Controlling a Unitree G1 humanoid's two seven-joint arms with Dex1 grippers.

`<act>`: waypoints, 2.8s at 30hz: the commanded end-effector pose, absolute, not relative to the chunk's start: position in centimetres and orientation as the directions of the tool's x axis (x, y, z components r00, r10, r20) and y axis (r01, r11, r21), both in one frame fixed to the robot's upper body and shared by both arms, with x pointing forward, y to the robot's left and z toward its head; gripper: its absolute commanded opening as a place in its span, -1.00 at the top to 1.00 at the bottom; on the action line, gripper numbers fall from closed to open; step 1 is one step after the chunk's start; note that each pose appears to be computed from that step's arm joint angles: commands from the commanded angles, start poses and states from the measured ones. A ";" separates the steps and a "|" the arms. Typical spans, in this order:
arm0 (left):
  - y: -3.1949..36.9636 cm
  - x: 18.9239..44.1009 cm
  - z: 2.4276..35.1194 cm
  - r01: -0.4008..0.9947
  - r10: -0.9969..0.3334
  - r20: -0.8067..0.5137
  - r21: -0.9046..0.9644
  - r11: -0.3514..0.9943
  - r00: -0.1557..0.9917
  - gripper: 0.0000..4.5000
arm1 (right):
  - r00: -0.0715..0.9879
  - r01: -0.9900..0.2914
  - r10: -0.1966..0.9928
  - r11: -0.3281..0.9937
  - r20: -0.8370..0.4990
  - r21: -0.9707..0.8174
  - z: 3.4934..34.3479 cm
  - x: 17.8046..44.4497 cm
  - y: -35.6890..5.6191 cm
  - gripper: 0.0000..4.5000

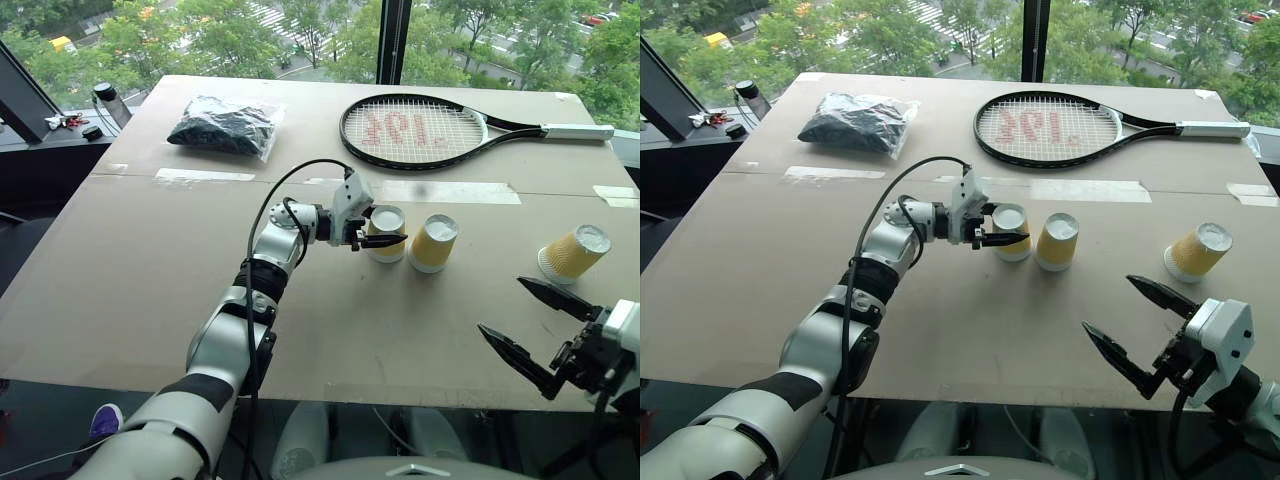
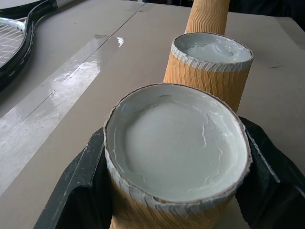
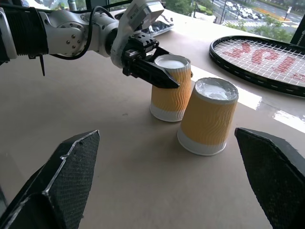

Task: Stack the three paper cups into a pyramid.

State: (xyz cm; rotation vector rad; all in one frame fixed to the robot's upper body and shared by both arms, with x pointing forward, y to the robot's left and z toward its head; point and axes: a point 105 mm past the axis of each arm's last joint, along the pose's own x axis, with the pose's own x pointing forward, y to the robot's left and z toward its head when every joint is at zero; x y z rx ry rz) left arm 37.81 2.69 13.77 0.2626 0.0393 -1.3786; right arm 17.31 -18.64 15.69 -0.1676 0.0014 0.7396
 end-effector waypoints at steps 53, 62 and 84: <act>11.3 31.1 19.5 0.969 -0.976 0.046 0.125 0.215 0.211 -0.97 | 0.989 -0.149 0.144 0.935 -0.039 -0.321 16.9 24.2 -27.7 -1.00; 10.0 23.9 22.1 1.000 -0.996 0.084 0.029 0.008 0.006 -0.97 | 0.995 0.031 -0.055 0.962 -0.084 -0.272 16.0 28.2 -31.5 -1.00; 11.1 22.6 22.1 0.987 -0.984 0.100 0.049 0.154 0.148 -1.00 | 0.985 0.097 -0.109 0.991 -0.132 -0.093 15.1 31.0 -33.3 -0.89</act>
